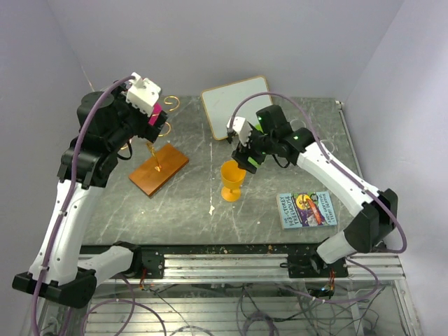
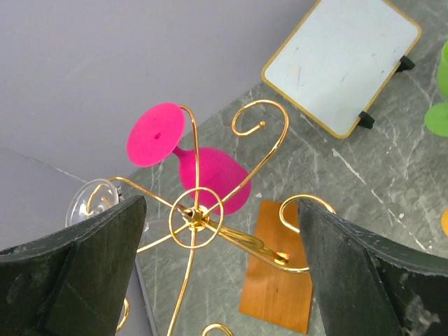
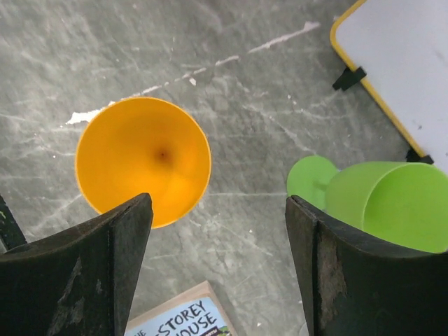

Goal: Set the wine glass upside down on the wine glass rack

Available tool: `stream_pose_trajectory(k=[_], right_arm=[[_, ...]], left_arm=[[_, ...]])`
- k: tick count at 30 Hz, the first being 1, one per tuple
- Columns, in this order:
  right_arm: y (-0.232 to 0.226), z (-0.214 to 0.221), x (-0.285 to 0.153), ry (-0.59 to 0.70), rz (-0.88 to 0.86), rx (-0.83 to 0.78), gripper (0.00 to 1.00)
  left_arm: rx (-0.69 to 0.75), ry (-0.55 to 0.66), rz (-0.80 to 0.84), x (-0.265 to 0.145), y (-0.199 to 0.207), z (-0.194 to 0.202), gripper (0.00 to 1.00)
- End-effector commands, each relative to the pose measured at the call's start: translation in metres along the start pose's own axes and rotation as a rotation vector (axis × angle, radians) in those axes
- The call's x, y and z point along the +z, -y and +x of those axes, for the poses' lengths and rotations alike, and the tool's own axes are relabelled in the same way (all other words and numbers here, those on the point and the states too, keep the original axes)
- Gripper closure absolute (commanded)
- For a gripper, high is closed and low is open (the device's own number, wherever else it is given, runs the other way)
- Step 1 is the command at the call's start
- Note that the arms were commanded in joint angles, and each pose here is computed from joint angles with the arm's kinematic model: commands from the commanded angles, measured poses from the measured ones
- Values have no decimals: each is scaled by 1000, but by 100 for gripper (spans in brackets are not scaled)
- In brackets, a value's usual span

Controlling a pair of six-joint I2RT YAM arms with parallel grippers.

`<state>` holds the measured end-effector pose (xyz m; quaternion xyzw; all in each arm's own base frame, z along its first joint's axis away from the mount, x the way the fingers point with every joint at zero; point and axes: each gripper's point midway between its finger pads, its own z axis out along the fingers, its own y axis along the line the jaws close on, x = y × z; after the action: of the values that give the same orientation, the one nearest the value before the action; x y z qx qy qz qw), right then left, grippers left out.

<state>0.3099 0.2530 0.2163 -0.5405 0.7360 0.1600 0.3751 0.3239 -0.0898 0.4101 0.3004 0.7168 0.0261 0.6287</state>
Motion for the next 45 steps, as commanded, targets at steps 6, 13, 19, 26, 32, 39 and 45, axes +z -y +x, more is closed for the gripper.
stream_pose_trajectory(k=[6,13,19,26,32,39,45], right_arm=[[4,14,24,-166,58,35,35],[-6,15,37,-203,31,48,49],[-12,19,44,-216,22,44,57],[-13,23,47,-222,19,41,69],[-15,27,50,-236,10,41,71],[-16,32,54,-244,6,44,72],[-15,29,54,-229,7,42,79]], left_arm=[[-51,108,-34,-21,-11,-23,0],[-45,119,-25,-24,-9,-26,0],[-61,133,-41,-25,-12,-30,0],[-72,142,-60,-27,-17,-34,0],[-66,140,-61,-27,-16,-33,0],[-60,132,-55,-24,-15,-29,0],[-57,131,-55,-22,-15,-28,0]])
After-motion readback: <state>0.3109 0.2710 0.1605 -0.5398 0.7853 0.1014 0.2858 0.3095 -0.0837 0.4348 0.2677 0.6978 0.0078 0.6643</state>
